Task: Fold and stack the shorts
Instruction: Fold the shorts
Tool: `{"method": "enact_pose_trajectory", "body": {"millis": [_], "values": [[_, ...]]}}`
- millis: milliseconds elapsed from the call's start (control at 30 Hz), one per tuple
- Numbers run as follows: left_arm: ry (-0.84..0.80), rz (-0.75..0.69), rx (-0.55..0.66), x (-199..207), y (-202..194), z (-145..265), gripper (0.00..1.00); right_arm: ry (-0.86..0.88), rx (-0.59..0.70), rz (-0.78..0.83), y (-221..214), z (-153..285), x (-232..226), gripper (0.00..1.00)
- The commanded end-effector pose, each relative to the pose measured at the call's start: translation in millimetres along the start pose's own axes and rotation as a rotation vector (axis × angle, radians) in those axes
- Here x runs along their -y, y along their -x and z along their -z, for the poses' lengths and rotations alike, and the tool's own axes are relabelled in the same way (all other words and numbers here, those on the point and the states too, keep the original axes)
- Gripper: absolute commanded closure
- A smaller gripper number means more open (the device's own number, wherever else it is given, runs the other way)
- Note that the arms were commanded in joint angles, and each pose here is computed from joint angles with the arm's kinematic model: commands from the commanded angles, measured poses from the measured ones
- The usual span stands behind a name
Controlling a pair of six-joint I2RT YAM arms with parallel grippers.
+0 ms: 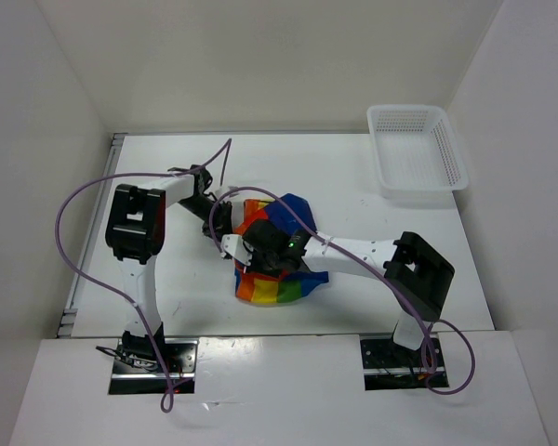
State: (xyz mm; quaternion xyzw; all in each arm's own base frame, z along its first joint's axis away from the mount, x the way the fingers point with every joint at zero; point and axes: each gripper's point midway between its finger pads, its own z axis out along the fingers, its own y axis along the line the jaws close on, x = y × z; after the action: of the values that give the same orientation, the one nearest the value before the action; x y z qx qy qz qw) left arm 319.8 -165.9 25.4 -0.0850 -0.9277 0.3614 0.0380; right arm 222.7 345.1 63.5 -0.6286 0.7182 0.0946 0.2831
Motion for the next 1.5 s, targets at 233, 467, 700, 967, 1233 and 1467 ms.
{"method": "enact_pose_trajectory", "body": {"millis": [233,467,700,967,1233,1467], "values": [[-0.041,-0.211,0.219,66,50,74,0.98,-0.151,0.127,0.068,42,30,35,1.00],[0.005,-0.355,0.264,116,63,91,0.98,-0.177,0.173,0.102,54,50,41,1.00],[0.013,-0.452,0.231,143,91,57,0.96,-0.217,0.207,0.170,61,55,49,1.00],[0.127,-0.443,0.192,101,131,-1,0.65,-0.249,0.199,0.185,59,55,55,0.59],[0.152,-0.501,0.420,115,163,81,0.26,-0.300,0.305,0.058,103,85,77,0.10],[0.143,-0.479,0.534,128,127,163,0.21,-0.446,0.413,-0.289,91,136,209,0.25]]}}
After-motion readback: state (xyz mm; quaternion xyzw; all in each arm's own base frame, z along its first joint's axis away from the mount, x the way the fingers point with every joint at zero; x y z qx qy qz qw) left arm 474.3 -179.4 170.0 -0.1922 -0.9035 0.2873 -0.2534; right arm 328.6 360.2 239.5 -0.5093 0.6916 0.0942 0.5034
